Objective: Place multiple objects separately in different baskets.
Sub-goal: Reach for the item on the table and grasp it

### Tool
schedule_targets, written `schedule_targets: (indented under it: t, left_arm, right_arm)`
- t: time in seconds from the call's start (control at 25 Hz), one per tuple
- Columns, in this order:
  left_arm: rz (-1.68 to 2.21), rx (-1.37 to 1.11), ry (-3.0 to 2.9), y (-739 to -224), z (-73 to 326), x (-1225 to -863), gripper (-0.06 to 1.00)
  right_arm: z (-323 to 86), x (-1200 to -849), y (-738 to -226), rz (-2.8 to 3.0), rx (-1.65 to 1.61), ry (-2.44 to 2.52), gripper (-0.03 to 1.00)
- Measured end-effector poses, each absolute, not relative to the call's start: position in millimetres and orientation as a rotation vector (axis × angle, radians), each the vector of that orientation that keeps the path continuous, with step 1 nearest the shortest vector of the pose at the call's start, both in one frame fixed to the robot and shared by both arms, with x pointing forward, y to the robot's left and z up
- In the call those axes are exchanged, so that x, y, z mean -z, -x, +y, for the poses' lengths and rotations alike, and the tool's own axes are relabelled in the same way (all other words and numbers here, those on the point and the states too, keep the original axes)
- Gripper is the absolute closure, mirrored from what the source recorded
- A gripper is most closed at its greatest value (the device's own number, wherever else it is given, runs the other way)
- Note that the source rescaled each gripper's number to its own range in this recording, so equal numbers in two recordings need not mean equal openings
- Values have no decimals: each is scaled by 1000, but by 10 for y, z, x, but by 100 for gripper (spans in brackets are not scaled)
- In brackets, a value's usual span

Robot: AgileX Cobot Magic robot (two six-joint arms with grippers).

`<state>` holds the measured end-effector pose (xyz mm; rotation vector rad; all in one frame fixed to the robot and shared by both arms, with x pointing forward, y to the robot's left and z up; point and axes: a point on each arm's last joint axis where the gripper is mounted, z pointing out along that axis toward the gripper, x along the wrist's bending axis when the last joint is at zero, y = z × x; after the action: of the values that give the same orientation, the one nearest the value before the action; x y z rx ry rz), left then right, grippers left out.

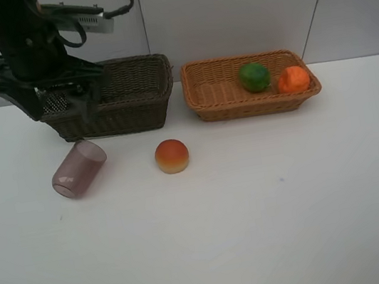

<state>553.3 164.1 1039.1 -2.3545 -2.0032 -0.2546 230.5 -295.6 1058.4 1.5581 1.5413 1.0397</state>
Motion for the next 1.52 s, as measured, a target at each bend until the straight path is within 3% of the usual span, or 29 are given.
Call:
schedule_targets:
  t: [0.28,0.6,1.52]
  left_arm:
    - [-2053,129,2315,-5417,1999,-10066,9]
    - [-2038,210,2439,-5482,2245,-9791,9]
    - [-2046,196,2528,-5658,2205,-9315,9]
  right_arm:
    - [-2956,-10584,-2305,1541,-1040,-1558,-3]
    - [-2956,-10584,-2305,1541,-1040,-1558,-3]
    - [-2957,-10584,-2305,1541,-1039,-1558,-3]
